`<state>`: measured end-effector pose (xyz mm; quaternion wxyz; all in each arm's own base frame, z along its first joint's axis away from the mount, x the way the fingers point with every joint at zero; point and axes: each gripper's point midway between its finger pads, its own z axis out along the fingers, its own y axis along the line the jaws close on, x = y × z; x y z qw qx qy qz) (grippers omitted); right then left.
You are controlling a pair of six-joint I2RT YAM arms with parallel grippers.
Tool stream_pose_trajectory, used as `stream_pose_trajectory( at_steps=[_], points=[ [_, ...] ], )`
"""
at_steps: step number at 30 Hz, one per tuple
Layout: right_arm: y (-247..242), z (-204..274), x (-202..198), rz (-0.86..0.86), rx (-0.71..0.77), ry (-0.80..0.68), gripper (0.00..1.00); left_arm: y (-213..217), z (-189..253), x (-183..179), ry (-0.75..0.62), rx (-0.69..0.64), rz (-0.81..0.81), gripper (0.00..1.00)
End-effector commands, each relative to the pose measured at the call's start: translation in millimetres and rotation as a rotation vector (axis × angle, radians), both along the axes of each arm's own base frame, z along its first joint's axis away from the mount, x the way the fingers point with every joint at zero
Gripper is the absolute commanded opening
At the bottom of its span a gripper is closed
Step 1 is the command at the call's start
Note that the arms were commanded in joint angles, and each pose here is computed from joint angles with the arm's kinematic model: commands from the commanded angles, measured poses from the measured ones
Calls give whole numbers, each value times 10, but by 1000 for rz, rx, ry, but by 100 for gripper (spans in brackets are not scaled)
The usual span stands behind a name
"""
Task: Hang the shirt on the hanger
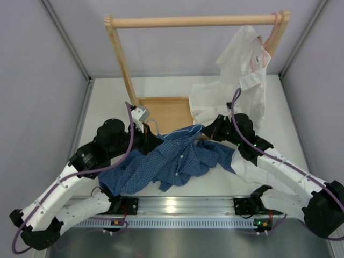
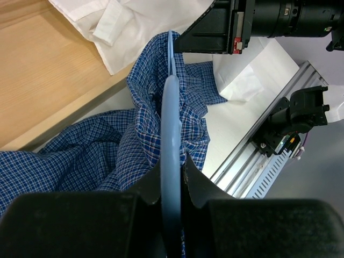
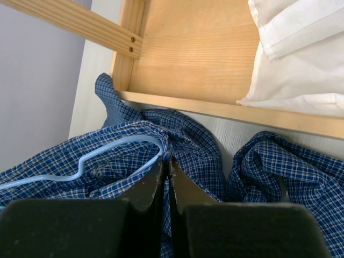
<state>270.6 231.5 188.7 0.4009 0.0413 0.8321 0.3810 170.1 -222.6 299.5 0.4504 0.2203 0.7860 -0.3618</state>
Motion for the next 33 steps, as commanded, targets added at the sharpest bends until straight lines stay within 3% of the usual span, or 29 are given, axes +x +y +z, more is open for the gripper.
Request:
stream_pose_trajectory(
  at_steps=[1, 10, 19, 26, 29, 33],
  points=[
    [-128, 258, 221, -120, 24, -129, 0, 2, 239, -6, -81, -70, -3, 0],
    [-101, 585, 529, -118, 39, -247, 0, -61, 85, -189, -33, -73, -98, 0],
    [-3, 1163, 472, -29, 85, -434, 0, 91, -35, -61, -5, 5, 14, 0],
    [279, 1578, -61, 202, 271, -492, 0, 174, 162, 220, -25, 5, 173, 0],
    [344, 1703, -367, 275, 328, -517, 0, 270, 401, 385, -67, -31, 287, 0],
    [429, 1655, -724, 331, 405, -500, 0, 264, 1002, 487, -198, -152, 316, 0]
  ],
)
